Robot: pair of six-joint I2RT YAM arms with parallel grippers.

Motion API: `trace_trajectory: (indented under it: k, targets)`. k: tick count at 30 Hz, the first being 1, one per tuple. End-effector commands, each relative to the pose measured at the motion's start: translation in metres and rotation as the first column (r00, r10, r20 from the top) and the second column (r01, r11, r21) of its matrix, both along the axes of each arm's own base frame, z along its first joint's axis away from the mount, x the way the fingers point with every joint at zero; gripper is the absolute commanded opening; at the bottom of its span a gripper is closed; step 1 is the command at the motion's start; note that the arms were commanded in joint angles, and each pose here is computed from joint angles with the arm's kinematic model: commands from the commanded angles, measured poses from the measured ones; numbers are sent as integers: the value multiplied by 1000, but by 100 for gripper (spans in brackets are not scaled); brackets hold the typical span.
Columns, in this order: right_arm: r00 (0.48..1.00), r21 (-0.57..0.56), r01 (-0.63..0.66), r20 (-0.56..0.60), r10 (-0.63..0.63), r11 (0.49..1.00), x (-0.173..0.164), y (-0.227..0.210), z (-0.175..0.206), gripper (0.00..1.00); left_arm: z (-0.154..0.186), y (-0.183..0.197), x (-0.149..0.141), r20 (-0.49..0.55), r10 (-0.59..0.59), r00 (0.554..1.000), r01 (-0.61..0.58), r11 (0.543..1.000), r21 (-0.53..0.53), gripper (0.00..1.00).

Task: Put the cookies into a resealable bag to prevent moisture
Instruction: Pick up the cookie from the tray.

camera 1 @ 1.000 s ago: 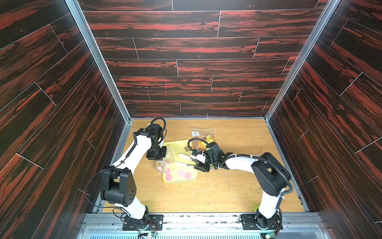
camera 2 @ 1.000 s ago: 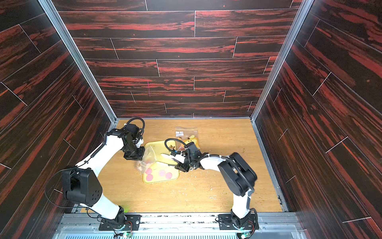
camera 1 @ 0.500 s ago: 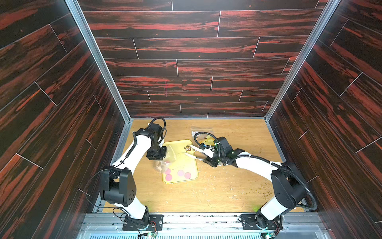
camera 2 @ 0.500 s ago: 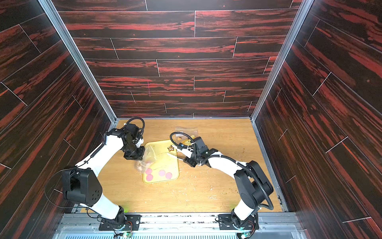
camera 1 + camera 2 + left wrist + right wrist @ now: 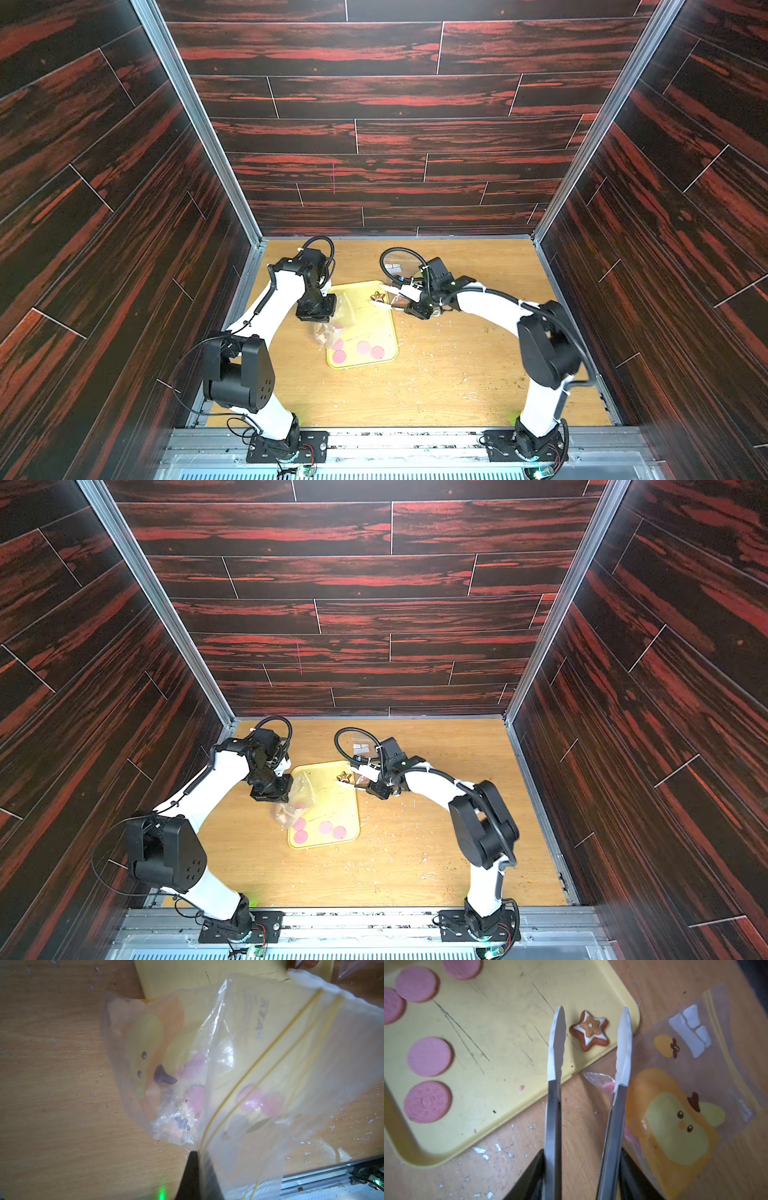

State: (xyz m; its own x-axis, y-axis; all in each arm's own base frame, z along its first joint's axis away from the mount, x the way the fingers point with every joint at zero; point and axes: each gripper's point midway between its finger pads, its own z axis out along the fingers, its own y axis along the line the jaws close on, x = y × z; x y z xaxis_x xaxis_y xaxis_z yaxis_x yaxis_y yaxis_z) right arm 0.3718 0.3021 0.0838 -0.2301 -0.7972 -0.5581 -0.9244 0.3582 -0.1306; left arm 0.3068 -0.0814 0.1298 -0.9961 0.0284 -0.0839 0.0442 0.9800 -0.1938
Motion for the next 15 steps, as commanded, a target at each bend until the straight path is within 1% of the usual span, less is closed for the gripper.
trace_trajectory:
  k: [1,6,15]
  targets:
    - [997,-21,-64,-41,63,998,1,5,-9,54,6,-1,0,-3,-17,1000,17,1000,-13,0]
    - [992,-37,-106,-67,103,994,2,7,-14,54,5,-1,-1,-9,-19,1000,19,1000,-14,0]
    - [971,-55,-172,-177,160,984,-11,10,-17,50,4,-3,-1,-16,-26,1000,25,999,-24,0]
